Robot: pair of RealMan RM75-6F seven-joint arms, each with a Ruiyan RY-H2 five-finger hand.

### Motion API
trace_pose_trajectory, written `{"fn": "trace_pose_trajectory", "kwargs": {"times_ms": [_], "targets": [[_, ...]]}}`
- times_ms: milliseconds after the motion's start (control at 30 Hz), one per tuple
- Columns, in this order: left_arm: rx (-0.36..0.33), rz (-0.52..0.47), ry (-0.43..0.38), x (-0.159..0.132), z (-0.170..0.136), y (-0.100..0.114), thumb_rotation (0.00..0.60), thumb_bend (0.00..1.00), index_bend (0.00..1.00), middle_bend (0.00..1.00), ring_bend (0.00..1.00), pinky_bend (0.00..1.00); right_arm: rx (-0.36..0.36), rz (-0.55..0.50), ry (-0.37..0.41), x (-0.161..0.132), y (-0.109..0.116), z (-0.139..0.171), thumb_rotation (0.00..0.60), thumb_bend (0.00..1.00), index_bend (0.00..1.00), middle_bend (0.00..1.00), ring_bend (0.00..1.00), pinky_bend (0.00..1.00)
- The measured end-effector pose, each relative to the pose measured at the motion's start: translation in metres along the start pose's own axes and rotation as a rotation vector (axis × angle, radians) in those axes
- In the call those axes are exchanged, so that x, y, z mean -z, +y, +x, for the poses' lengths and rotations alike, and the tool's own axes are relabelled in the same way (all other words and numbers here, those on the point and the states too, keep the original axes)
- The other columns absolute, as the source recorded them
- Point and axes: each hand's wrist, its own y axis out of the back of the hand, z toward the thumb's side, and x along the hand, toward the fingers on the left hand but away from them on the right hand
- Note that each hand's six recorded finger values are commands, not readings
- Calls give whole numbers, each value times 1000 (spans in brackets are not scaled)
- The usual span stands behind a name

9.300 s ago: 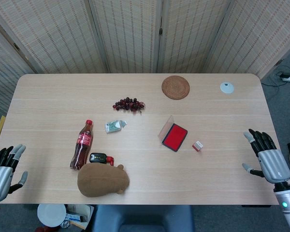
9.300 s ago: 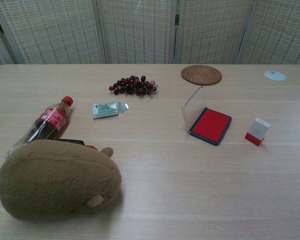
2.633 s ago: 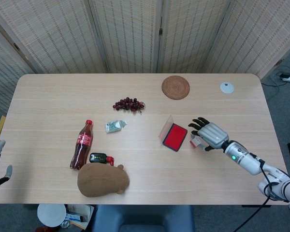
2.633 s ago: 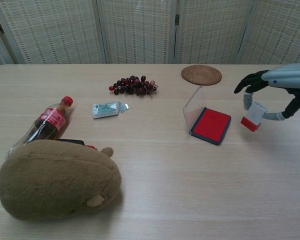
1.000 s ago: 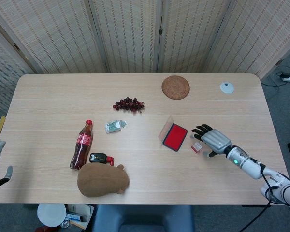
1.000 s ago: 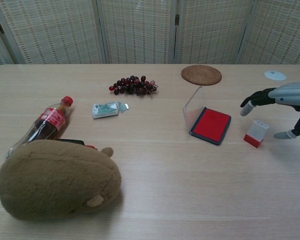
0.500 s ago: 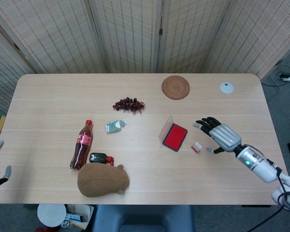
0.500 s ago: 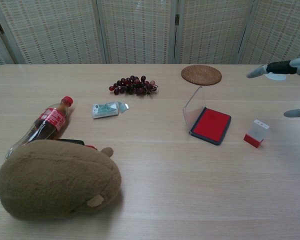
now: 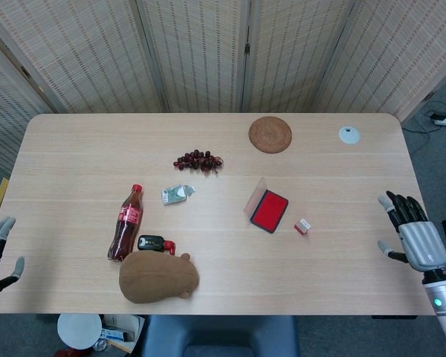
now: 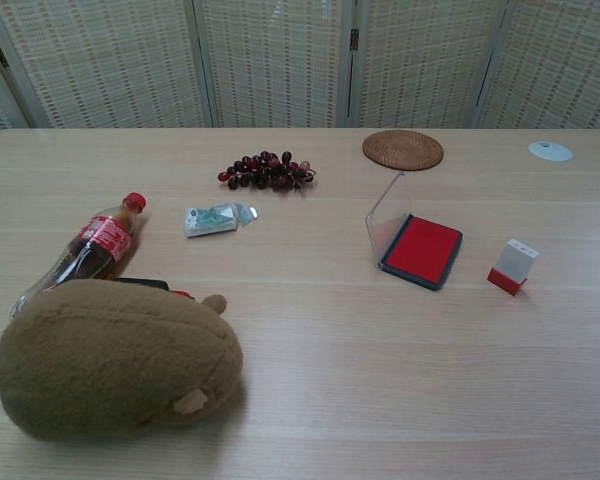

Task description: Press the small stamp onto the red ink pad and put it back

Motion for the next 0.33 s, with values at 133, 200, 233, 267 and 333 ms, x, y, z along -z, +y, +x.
{"fn": "trace_pose_trajectory", "kwargs": {"times_ms": [133, 200, 233, 267, 333], "targets": [[0, 6, -21, -4, -1, 0, 600, 427, 0, 0, 0, 0, 16, -11, -28, 4, 5, 5, 600, 222, 0, 0, 0, 0], [0, 9, -26, -5, -2, -1, 600, 428, 0, 0, 0, 0, 26, -14, -32, 4, 9, 6, 600, 221, 0, 0, 0, 0], [2, 10, -26, -6, -2, -1, 600, 427, 0, 0, 0, 0, 27, -16, -31, 4, 10, 6, 600, 221, 0, 0, 0, 0], [2, 11, -27, -6, -2, -2, 600, 427, 0, 0, 0, 0, 27, -18, -29, 4, 10, 6, 600, 221, 0, 0, 0, 0], [5, 15, -29, -7, -1, -3, 600, 427, 0, 0, 0, 0, 26, -20, -23, 3, 10, 7, 600, 219, 0, 0, 0, 0]]}}
